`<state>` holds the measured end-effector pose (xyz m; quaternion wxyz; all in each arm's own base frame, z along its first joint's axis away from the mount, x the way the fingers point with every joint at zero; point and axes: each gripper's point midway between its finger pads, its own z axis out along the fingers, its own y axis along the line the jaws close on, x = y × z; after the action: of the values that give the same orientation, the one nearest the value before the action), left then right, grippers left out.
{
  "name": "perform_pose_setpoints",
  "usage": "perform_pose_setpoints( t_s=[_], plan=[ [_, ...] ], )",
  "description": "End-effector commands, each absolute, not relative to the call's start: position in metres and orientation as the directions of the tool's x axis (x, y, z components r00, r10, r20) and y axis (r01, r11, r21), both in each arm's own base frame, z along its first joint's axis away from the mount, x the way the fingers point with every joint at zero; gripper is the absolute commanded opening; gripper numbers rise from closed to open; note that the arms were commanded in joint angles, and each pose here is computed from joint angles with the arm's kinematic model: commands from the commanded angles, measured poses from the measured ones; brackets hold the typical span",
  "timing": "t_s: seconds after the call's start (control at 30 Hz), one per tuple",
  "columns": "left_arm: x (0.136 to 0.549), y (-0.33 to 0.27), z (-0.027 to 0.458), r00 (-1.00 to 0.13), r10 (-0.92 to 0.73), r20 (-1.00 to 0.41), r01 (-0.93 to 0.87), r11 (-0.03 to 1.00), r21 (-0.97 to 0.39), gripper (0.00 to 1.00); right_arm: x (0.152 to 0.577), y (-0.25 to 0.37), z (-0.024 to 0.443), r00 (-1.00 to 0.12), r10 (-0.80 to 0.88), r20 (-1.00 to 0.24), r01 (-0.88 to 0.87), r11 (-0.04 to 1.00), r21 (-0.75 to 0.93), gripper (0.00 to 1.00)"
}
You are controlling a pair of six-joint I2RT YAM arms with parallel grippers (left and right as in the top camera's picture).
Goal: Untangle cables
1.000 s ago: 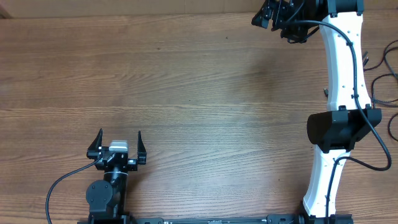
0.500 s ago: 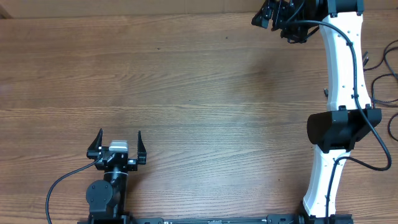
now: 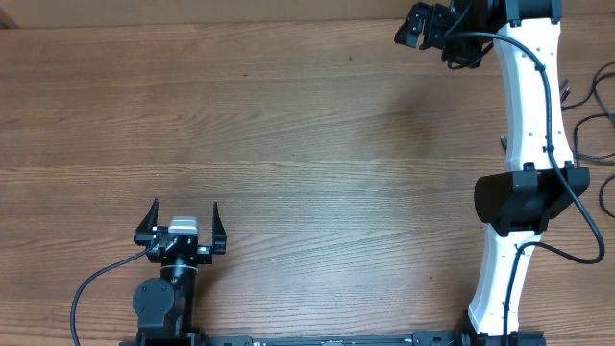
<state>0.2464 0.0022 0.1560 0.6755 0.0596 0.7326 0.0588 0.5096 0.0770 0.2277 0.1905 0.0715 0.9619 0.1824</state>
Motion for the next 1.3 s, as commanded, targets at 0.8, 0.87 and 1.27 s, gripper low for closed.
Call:
perform_pose_setpoints(
  t_s=[0.8,0.87,1.27],
  plan=[
    [0.246,0.006,0.156,-0.08,0.188,-0.979,-0.012,0.982,0.19,1.0,0.445,0.053,0.409,-0.656,0.201,-0.727,0.0,0.964,0.266,1.0],
    [0.246,0.006,0.156,-0.08,0.188,-0.979,-0.012,0.982,0.189,1.0,0.439,0.054,0.422,-0.627,0.2,-0.753,-0.011,0.964,0.265,1.0],
    [0.246,0.006,0.156,-0.08,0.188,-0.979,-0.012,0.982,0.19,1.0,0.415,0.051,0.382,-0.531,0.207,-0.822,-0.038,0.963,0.267,1.0]
  ],
)
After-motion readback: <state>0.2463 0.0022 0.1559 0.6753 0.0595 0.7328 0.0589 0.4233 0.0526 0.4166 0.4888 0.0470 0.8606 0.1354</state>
